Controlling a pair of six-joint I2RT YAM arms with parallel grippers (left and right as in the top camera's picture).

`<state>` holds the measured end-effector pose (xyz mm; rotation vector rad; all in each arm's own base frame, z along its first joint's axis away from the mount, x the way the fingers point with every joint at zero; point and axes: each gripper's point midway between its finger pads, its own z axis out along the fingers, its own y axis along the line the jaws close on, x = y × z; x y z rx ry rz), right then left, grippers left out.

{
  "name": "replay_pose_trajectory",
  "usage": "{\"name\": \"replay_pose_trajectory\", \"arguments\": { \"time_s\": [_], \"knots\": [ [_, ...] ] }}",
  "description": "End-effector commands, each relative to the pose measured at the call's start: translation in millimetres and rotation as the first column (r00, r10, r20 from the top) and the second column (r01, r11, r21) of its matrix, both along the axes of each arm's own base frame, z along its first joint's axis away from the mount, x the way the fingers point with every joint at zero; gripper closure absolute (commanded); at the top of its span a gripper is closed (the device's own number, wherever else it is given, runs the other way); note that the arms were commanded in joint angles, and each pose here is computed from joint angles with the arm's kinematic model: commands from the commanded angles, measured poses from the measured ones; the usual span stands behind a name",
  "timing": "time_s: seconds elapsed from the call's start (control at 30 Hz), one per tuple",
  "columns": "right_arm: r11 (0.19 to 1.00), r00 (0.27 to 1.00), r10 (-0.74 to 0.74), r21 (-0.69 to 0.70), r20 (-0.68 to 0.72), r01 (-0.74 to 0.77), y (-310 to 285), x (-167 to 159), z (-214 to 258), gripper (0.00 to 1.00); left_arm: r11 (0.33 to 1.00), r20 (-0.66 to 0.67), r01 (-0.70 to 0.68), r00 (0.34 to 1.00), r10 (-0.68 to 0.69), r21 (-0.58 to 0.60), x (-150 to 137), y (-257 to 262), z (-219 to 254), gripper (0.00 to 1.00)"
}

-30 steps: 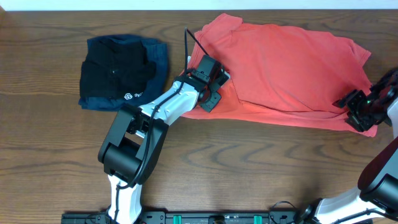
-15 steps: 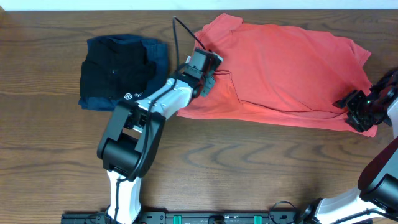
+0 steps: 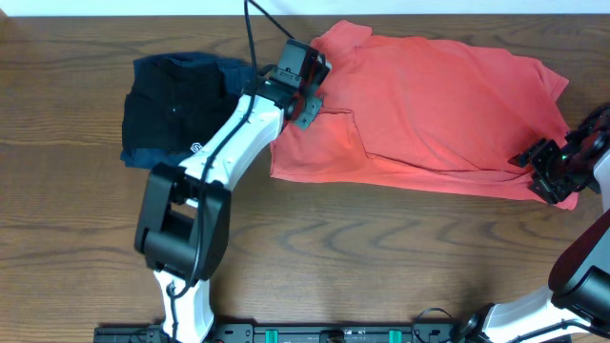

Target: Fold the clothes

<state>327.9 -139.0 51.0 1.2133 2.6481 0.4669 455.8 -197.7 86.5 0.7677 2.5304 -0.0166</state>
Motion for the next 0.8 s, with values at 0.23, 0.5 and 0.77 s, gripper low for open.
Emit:
{"name": "replay_pose_trajectory", "arguments": {
  "time_s": [0.23,0.5,0.77],
  "knots": [
    [0.983,0.982,-0.184,0.005,0.032,0.184,-65.5,-28.8,0.4,0.32,1.0,-0.35,-0.003,0.937,0.008,0.016,-82.7,12.3,-15.7,0.39],
    [0.983,0.965,-0.177,0.08,0.195,0.164,-71.5,-7.9,13.2,0.42,0.999,-0.402,-0.037,0.914,0.049,0.038,-96.3,18.9,-26.2,0.37],
    [0.994,0.992,-0.111,0.008,0.059,0.11,-40.4,3.2,-15.9,0.38,0.997,-0.447,-0.046,0.892,0.069,0.063,-107.0,23.8,-47.2,0.36]
  ]
}}
